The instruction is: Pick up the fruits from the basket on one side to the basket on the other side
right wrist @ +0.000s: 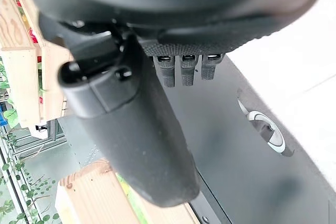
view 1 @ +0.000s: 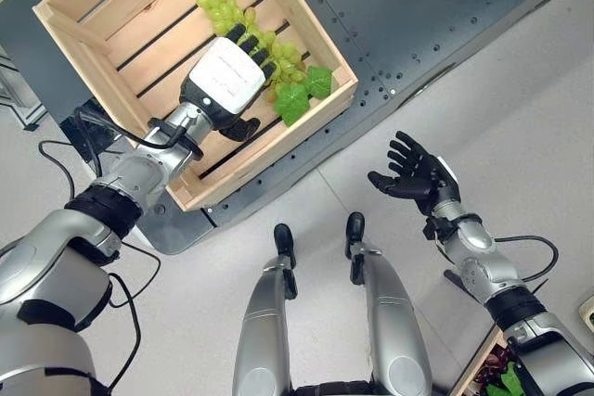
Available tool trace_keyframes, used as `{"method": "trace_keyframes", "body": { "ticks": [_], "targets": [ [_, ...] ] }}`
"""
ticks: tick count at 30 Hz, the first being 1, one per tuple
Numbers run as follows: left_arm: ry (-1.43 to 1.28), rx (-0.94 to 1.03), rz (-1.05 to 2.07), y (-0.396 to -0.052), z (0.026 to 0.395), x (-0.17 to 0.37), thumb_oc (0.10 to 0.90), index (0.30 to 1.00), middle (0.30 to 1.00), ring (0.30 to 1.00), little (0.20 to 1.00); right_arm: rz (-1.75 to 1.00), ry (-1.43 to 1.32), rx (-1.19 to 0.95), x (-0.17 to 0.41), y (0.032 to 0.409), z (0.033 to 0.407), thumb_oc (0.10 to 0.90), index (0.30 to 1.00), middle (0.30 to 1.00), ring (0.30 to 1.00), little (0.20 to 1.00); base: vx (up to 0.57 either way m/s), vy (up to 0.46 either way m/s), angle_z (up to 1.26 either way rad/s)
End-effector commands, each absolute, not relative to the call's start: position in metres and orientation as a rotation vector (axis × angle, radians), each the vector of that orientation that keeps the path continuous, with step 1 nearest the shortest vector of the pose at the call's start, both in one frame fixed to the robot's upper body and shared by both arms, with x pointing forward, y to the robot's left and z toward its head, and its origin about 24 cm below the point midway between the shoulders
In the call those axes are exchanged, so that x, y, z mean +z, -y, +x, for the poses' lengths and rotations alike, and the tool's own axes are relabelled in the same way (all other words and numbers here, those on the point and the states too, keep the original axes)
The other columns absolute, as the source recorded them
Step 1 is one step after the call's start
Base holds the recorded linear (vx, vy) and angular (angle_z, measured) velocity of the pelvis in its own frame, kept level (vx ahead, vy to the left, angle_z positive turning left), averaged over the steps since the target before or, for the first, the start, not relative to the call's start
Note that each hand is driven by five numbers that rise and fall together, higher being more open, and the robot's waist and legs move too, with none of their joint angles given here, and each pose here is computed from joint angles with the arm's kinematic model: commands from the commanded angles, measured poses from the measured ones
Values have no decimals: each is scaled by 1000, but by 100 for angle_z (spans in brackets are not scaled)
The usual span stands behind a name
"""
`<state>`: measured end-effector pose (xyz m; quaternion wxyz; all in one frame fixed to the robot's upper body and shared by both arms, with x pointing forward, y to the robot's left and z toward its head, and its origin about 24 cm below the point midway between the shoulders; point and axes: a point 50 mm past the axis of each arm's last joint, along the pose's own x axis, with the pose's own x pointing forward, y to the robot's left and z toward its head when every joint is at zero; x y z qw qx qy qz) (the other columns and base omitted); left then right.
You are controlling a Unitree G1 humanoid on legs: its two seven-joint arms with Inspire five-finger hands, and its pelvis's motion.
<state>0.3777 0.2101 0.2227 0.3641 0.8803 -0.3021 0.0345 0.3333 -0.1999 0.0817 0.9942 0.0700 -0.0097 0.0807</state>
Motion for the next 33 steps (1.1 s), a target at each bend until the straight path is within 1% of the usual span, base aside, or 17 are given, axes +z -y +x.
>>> {"method": "trace_keyframes", "body": {
  "ticks": [1, 4, 6, 7, 8, 10, 15, 20, 26, 33],
  "targets": [
    [878, 305, 2359, -211, 372, 288, 800, 900, 900, 900, 900, 193, 172, 170, 121, 205, 336, 800, 900, 900, 900, 900, 19, 48, -4],
    [960, 361, 2390, -206, 372, 302, 800, 900, 900, 900, 900, 193, 177, 166, 123, 208, 336, 800, 900, 900, 900, 900, 7, 39, -3],
    [1011, 427, 2383, -204, 370, 313, 800, 900, 900, 900, 900, 192, 178, 173, 122, 208, 334, 800, 900, 900, 900, 900, 10, 29, -9],
    [1056, 491, 2364, -203, 368, 322, 800, 900, 900, 900, 900, 191, 182, 180, 121, 207, 333, 800, 900, 900, 900, 900, 7, 15, -8],
    [1060, 497, 2363, -203, 368, 323, 800, 900, 900, 900, 900, 191, 182, 181, 121, 207, 333, 800, 900, 900, 900, 900, 7, 11, -5],
    [1121, 582, 2347, -204, 367, 331, 800, 900, 900, 900, 900, 195, 187, 191, 121, 203, 333, 800, 900, 900, 900, 900, 1, 7, -7],
    [1129, 646, 2346, -205, 368, 335, 800, 900, 900, 900, 900, 197, 186, 207, 120, 196, 334, 800, 900, 900, 900, 900, 6, 7, -5],
    [1150, 751, 2307, -210, 365, 342, 800, 900, 900, 900, 900, 204, 180, 205, 121, 192, 336, 800, 900, 900, 900, 900, 0, 0, 0],
    [1074, 716, 2311, -212, 368, 343, 800, 900, 900, 900, 900, 202, 174, 197, 120, 193, 336, 800, 900, 900, 900, 900, 0, 0, 0],
    [997, 720, 2251, -213, 371, 349, 800, 900, 900, 900, 900, 200, 191, 198, 124, 195, 336, 800, 900, 900, 900, 900, 0, 0, 0]
  ]
}}
